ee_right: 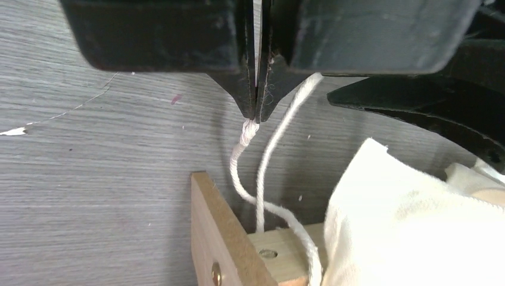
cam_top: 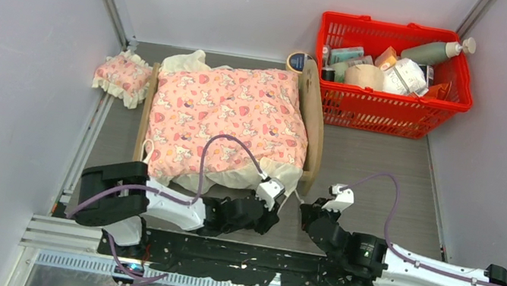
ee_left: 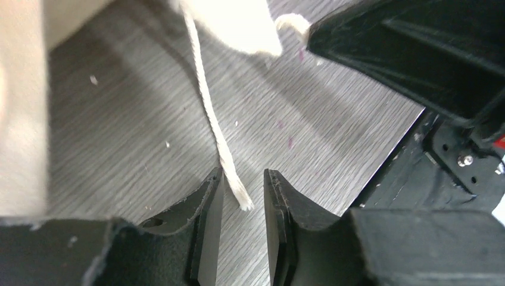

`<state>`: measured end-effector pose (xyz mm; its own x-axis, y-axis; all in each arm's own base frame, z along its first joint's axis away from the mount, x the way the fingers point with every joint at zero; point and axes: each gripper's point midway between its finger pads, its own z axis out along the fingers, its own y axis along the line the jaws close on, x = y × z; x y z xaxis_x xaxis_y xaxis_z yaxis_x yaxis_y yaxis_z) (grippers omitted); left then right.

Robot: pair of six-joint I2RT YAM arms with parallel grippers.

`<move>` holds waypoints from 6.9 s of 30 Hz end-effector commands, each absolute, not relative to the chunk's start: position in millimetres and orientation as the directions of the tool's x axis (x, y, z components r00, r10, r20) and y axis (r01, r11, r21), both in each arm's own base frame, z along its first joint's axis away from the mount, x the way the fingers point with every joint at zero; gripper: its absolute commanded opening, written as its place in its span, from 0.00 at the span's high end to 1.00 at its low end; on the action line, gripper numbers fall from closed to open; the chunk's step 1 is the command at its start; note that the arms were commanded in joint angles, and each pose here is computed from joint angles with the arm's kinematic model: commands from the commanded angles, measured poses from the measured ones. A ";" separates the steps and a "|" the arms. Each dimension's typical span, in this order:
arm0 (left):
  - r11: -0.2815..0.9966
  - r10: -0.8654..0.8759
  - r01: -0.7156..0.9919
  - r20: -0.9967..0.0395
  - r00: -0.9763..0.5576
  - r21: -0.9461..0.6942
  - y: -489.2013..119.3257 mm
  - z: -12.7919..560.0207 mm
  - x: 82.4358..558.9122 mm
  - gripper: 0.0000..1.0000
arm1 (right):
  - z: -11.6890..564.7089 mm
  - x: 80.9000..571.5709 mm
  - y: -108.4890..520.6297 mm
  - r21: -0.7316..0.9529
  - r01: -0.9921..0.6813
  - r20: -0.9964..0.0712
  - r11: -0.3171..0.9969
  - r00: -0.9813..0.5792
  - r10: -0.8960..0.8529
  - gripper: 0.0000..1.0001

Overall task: Set up the pet bed
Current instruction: Cross the ropes on the bed frame, then tie the ropes to the bed frame.

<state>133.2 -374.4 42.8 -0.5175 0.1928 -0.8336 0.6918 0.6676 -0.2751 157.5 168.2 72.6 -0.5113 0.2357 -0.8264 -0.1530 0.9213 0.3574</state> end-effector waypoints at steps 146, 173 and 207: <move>0.731 -0.388 0.537 -0.904 -0.180 -0.421 -397.3 99.8 274.8 1.00 | 74.7 168.0 179.5 0.378 -0.176 -0.850 0.909 -0.455 0.265 0.95; 0.646 -0.325 0.649 -0.914 -0.242 -0.402 -392.4 103.0 222.9 1.00 | 121.1 258.0 229.5 0.214 -0.360 -0.950 0.908 -0.291 0.108 0.95; 0.571 -0.274 0.720 -0.918 -0.287 -0.396 -390.5 98.2 199.7 1.00 | 126.1 252.8 246.0 0.170 -0.467 -0.948 0.868 -0.317 0.015 0.95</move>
<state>213.0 -379.1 87.0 -0.3005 -0.2777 -0.9125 0.6520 0.6385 -0.4090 240.5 217.7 88.2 -0.4339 0.0034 -0.9009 -0.3523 0.9197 0.1731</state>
